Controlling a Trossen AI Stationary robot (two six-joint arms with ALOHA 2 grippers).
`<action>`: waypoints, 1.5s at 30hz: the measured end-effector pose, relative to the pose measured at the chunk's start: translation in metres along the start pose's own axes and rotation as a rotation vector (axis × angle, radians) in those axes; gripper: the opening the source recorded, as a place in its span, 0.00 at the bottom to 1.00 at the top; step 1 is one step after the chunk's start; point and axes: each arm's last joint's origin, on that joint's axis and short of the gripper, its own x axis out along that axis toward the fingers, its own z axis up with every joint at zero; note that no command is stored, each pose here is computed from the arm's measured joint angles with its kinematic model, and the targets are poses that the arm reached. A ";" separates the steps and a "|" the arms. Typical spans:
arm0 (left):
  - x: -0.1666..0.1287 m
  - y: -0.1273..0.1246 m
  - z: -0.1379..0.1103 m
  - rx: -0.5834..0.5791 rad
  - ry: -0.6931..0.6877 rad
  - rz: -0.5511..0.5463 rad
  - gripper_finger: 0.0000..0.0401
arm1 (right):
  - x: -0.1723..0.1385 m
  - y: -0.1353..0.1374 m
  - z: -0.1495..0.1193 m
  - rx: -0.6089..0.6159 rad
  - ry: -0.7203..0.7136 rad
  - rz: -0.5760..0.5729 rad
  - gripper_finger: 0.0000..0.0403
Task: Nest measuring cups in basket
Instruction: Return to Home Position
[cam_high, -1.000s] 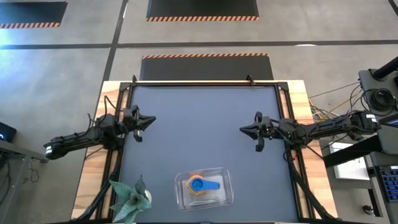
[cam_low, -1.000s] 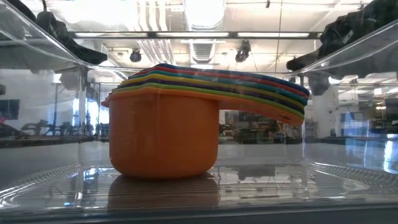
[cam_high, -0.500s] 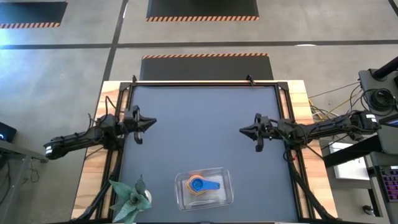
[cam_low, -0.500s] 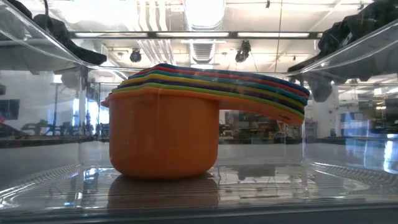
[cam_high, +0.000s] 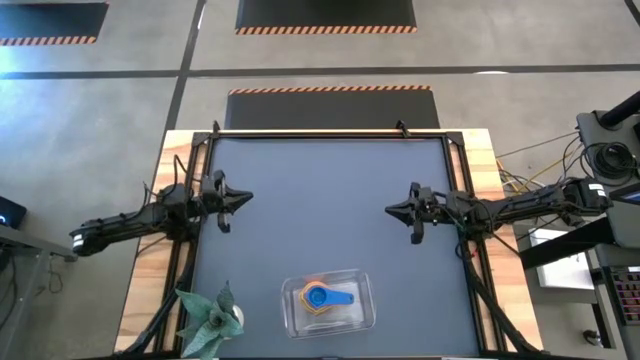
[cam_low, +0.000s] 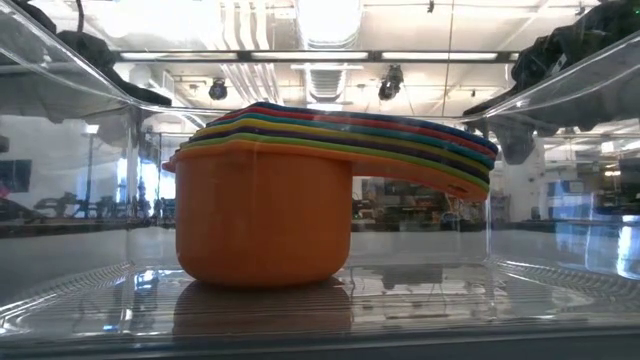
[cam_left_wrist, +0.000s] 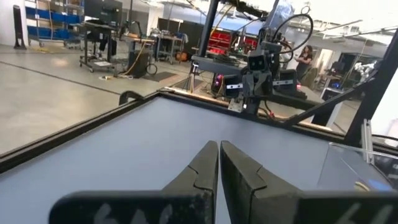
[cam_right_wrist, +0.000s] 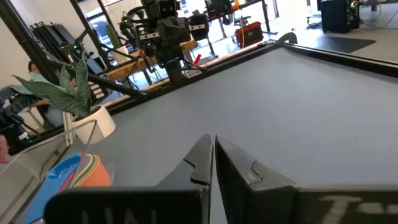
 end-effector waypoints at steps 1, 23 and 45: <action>0.000 0.000 0.000 -0.004 0.002 0.000 0.00 | 0.000 0.000 0.000 0.000 0.000 0.000 0.02; 0.001 0.000 -0.001 -0.008 0.010 0.003 0.00 | 0.000 0.000 0.000 0.000 0.000 0.000 0.02; 0.001 0.000 -0.001 -0.008 0.010 0.003 0.00 | 0.000 0.000 0.000 0.000 0.000 0.000 0.02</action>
